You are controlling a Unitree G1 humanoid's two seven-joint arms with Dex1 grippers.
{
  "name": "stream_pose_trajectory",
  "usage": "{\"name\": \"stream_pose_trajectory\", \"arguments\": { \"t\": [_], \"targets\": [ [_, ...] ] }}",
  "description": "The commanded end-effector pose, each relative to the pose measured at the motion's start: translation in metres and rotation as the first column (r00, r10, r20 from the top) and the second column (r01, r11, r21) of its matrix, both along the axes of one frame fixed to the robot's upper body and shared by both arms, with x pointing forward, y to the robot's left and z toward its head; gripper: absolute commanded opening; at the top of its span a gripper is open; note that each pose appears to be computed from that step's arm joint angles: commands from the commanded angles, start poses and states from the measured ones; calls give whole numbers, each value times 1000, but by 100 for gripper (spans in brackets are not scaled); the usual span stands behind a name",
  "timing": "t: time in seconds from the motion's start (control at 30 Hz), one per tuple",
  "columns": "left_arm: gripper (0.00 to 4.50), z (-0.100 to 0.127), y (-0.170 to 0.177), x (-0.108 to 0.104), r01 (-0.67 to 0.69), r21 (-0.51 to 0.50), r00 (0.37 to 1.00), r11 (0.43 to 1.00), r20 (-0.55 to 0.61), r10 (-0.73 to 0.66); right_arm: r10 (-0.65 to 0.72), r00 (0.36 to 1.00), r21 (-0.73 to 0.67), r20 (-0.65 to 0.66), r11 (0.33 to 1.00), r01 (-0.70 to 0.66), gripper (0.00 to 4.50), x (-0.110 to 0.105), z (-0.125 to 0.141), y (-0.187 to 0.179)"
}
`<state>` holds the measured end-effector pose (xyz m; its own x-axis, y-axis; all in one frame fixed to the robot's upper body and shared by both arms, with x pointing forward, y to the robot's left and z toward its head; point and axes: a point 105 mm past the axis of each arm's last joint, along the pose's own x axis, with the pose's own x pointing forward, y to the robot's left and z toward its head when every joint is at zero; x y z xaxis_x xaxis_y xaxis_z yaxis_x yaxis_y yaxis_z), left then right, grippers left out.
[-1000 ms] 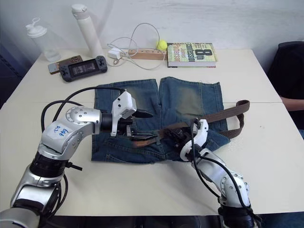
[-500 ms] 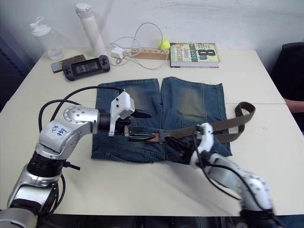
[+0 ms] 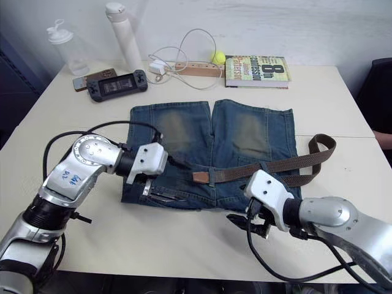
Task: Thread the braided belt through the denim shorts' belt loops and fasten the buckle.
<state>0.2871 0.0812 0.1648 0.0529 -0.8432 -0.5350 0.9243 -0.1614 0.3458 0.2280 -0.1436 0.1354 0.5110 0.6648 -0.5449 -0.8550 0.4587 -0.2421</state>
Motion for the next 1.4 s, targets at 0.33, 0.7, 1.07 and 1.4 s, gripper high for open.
{"name": "stream_pose_trajectory", "arguments": {
  "t": [0.33, 0.7, 1.07, 1.4],
  "targets": [
    [450, 22, -17, 1, 31, -138, 999, 990, -13, -34, -94, 995, -61, 29, 994, 95, 24, 31, -16, -32],
    [450, -23, -32, 28, -43, -27, 999, 999, 13, 44, -245, 969, -130, -37, 963, 238, 5, 41, -46, -55],
    [150, -20, -32, 32, -62, -50, 998, 997, 9, 63, -267, 961, -113, -65, 959, 259, 0, 37, -52, -53],
    [2, -12, -16, 34, -72, -12, 996, 997, 51, 73, -270, 959, -148, -86, 955, 256, 0, 37, -58, -56]
  ]
}}
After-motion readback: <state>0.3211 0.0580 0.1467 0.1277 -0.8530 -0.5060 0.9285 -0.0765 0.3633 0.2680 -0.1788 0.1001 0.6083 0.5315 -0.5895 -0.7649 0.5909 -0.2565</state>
